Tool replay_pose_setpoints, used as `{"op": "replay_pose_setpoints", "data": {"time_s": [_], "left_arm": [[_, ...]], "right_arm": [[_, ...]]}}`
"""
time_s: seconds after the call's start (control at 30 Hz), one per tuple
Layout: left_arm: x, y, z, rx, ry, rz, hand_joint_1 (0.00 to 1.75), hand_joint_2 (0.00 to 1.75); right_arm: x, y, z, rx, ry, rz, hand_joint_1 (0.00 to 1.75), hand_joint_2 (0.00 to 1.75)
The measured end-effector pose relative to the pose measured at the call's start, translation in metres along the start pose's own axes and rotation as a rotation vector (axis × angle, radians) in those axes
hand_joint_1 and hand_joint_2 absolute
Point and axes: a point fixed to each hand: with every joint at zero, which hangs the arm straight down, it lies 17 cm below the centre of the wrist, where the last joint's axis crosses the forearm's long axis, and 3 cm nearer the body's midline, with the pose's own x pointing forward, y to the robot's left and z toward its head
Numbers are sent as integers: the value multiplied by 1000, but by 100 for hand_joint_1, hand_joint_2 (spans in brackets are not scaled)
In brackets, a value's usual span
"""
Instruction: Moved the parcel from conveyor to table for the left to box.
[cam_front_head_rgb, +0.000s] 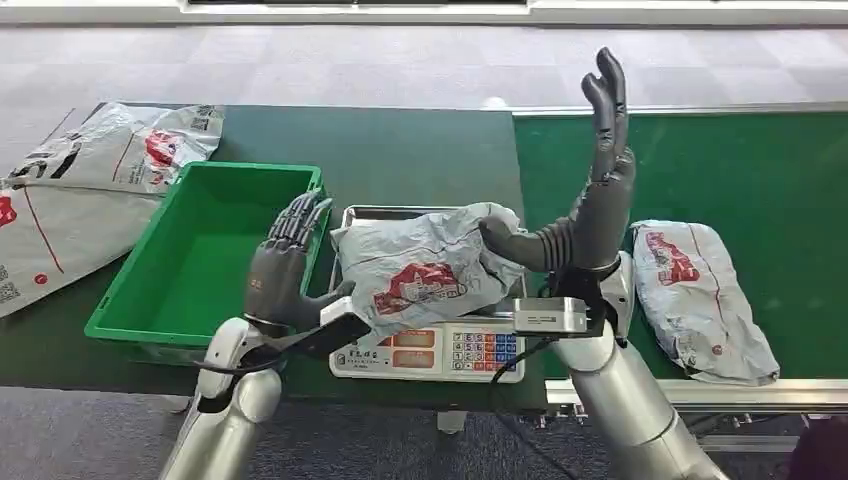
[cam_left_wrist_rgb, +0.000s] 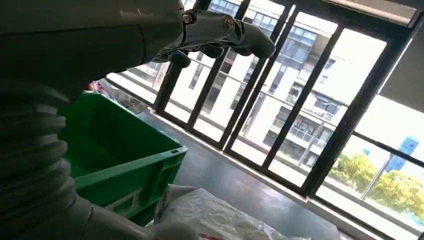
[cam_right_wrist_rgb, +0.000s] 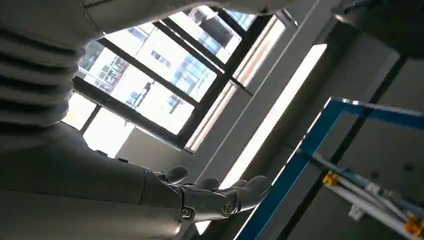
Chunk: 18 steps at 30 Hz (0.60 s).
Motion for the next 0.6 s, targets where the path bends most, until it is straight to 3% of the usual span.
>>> {"op": "replay_pose_setpoints", "data": {"time_s": [0.13, 0.4, 0.6], "left_arm": [[-4, -27, -22, -97, -18, -88, 0, 175], [-16, -59, -28, -221, -17, -223, 0, 175], [-5, -109, -30, -420, -121, -426, 0, 175]], "right_arm": [[7, -17, 5, -74, 40, -4, 0, 175], [9, -32, 8, -126, 79, 7, 0, 175], [5, -35, 5, -137, 103, 36, 0, 175]]}}
